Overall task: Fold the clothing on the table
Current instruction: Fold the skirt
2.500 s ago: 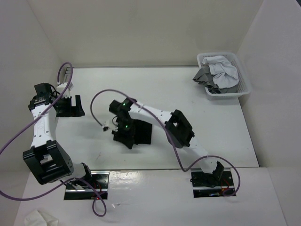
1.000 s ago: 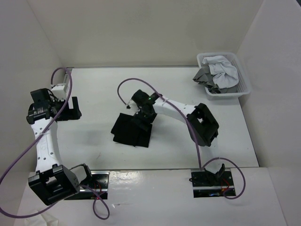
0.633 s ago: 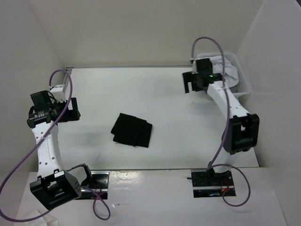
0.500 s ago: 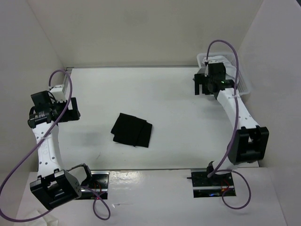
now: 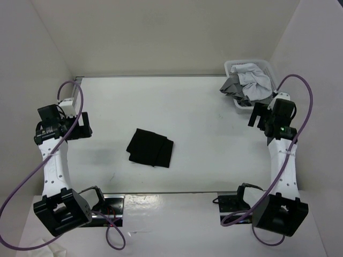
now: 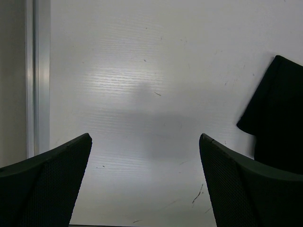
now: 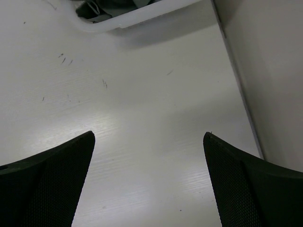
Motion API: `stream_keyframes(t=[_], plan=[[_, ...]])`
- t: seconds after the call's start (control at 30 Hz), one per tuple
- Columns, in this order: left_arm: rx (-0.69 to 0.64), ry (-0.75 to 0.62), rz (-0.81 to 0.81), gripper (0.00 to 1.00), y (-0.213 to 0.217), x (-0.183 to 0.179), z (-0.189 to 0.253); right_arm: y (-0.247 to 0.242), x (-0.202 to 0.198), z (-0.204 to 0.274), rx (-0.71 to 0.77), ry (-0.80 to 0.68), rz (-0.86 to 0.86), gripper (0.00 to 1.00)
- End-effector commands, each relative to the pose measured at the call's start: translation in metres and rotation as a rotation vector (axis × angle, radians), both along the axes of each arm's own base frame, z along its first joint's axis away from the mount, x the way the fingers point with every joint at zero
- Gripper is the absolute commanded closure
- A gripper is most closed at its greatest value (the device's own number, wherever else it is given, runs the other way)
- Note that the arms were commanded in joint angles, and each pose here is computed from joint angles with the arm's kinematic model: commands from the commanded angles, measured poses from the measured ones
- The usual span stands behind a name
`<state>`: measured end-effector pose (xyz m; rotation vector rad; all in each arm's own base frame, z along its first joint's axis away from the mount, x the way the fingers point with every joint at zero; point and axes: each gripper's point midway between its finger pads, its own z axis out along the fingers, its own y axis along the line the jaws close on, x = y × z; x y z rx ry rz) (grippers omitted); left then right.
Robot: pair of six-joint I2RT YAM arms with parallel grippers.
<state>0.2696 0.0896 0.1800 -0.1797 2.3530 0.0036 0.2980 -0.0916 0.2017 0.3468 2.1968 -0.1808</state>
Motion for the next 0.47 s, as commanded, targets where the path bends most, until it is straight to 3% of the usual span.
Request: stream_keyframes(t=[0.0,0.43], plan=[[-0.023,-0.035,0.007,0.0,-0.001,0.006,0.003,-0.002,0.0,0.017,0.008,-0.096,0.023,0.01],[-0.034,-0.037,-0.028,0.0,-0.007,0.004,0.0,-0.009,-0.001,0.006,0.043,-0.075,0.045,0.01]])
